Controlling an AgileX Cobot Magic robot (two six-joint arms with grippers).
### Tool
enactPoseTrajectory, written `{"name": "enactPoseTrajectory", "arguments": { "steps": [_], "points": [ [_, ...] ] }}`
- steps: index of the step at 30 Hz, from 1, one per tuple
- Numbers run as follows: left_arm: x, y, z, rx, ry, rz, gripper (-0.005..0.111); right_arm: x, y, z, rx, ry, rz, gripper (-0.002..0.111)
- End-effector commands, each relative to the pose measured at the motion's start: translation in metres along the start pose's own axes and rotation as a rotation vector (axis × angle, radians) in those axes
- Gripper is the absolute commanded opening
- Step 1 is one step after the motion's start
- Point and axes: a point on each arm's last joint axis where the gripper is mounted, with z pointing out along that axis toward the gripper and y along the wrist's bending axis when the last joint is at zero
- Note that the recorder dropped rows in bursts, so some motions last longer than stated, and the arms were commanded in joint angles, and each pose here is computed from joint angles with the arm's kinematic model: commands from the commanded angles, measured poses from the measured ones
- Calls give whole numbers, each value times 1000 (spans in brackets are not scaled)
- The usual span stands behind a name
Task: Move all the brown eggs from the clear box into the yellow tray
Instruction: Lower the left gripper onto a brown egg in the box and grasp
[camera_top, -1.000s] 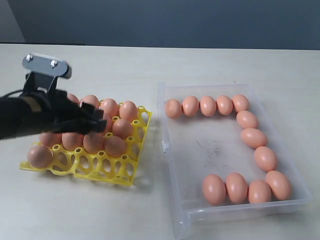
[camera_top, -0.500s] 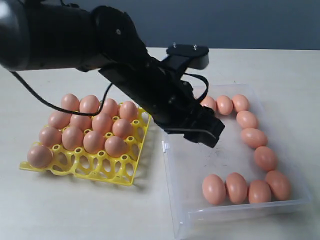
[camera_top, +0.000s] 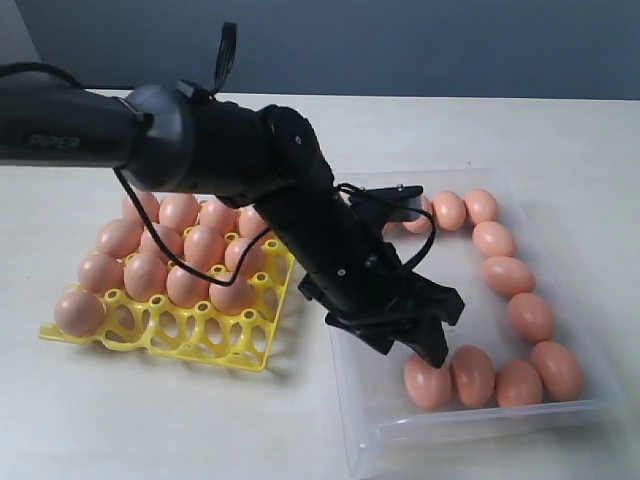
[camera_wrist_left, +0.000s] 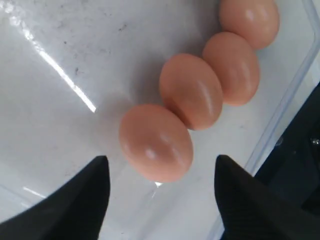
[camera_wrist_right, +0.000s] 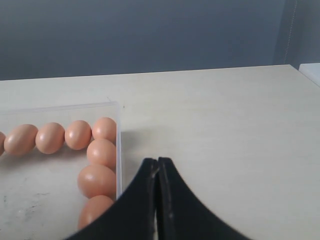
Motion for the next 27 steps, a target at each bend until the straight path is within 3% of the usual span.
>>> {"name": "enactPoseTrajectory", "arguments": {
  "steps": [1,5,13,21,27],
  "points": [
    [1,8,18,15,45,-31,58,0,0,0,0,-9,-5,-1],
    [5,9,26,1,77,-17,58,0,0,0,0,-9,-5,-1],
    [8,-9,34,-53,93,102,58,0,0,0,0,-9,-5,-1],
    [7,-25,40,-265,85,258,58,0,0,0,0,-9,-5,-1],
    [4,-28,41,-278,47,282,58,0,0,0,0,-9,-5,-1]
  ]
}}
